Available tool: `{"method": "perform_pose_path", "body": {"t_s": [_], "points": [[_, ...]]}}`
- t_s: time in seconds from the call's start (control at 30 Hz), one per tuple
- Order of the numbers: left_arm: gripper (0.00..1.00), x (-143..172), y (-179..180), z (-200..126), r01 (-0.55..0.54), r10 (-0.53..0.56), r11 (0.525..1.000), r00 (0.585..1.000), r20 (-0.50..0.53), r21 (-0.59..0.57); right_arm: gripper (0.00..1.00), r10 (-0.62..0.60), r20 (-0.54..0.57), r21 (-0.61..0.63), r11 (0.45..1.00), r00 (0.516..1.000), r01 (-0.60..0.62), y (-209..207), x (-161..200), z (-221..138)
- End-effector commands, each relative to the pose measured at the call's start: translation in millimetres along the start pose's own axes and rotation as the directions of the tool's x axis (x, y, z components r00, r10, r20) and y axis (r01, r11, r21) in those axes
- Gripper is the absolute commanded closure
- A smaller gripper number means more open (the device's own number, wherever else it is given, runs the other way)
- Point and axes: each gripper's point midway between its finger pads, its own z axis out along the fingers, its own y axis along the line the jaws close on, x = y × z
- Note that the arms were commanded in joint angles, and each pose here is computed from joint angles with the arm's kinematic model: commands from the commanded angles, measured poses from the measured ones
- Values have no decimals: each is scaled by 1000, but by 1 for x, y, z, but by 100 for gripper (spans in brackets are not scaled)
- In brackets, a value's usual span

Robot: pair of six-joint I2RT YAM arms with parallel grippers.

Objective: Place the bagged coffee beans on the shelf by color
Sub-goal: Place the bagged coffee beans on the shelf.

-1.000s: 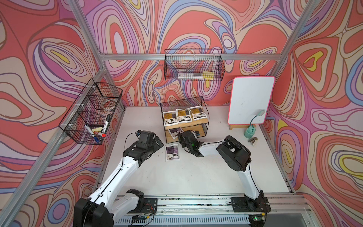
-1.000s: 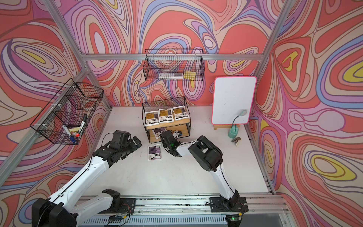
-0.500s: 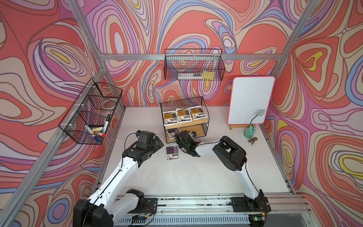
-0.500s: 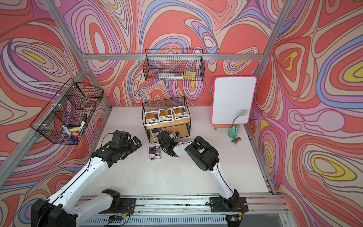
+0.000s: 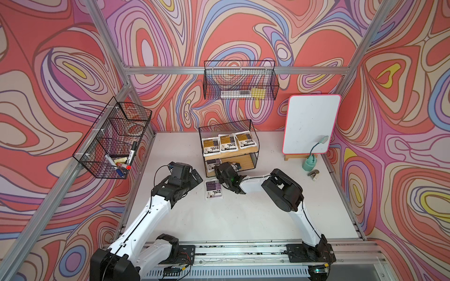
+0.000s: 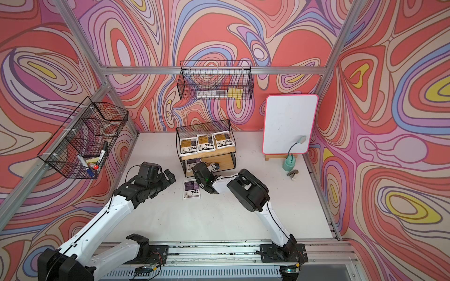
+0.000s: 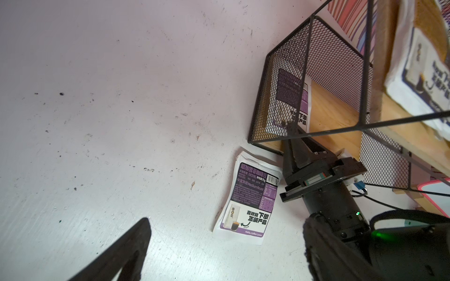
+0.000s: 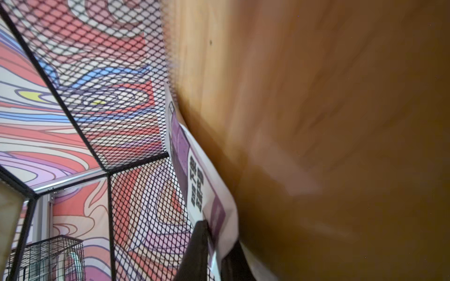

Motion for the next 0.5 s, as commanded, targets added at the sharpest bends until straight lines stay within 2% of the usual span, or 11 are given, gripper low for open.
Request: {"method": "perform_pose_path", "body": {"t_s": [0.0, 0.1, 0.27, 0.47], "points": [[1, 4, 8, -1, 5, -5, 1000, 1000, -14, -20, 86, -18, -21, 32, 999, 1000, 19, -13, 11, 4], [1, 4, 7, -1, 5, -5, 1000, 1000, -14, -19, 83, -19, -29, 31, 999, 999, 20, -14, 13, 4], [1, 4, 8, 0, 3, -3, 1000, 1000, -14, -24, 59, -32, -36, 15, 999, 999, 32, -9, 13, -4], [1, 7, 9, 2, -4, 4, 1000, 1000, -23, -28, 43, -80, -51, -21, 997, 996, 79, 6, 12, -27]]}}
